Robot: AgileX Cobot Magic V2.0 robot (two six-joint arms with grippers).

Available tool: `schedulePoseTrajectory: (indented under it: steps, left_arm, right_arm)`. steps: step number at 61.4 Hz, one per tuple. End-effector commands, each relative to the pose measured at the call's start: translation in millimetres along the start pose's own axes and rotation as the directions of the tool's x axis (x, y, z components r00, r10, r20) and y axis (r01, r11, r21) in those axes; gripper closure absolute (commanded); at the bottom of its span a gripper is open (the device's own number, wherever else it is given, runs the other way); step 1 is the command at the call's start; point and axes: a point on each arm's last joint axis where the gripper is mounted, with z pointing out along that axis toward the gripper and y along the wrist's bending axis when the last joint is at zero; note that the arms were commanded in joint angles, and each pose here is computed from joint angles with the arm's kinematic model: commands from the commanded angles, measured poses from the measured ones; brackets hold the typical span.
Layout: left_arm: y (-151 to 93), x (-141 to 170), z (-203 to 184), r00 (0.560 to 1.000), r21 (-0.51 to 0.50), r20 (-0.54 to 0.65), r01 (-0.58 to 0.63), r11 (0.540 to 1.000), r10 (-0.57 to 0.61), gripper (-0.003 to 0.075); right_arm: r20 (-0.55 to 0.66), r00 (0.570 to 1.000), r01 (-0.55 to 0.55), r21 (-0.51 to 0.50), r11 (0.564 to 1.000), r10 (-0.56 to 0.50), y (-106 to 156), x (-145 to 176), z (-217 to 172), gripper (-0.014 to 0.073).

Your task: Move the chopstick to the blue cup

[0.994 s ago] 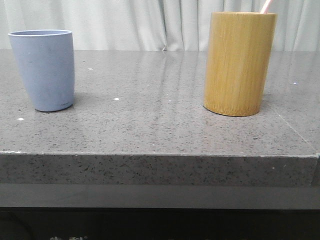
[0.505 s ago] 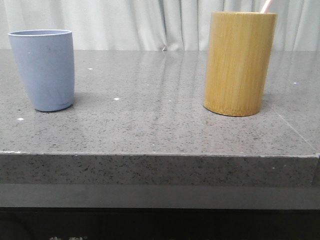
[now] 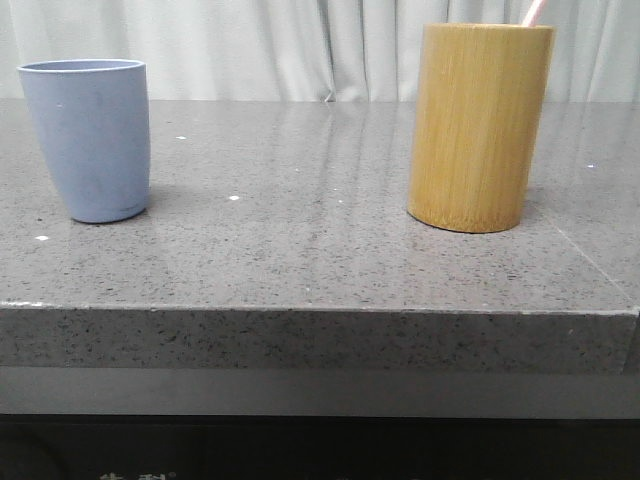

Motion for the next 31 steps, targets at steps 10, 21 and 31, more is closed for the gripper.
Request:
schedulePoseTrajectory:
  steps: [10, 21, 31]
  left_arm:
    - [1.4, -26.4, 25.4, 0.999, -0.001, 0.028, 0.024, 1.0, -0.024, 0.0739]
    - [1.3, -26.1, 26.8, 0.999, 0.0, 0.025, 0.03, 1.0, -0.03, 0.0738]
    - [1.3, -26.0, 26.8, 0.999, 0.0, 0.023, 0.03, 1.0, -0.03, 0.0622]
  right_arm:
    - [-0.012, 1.0, 0.004, 0.012, 1.0, -0.004, 0.1, -33.1, 23.8, 0.0711]
    - [-0.015, 1.0, 0.004, 0.012, 1.0, -0.004, 0.0, -32.8, 24.5, 0.0693]
    - [-0.014, 1.0, 0.004, 0.013, 1.0, -0.004, 0.0, -32.9, 24.5, 0.051]
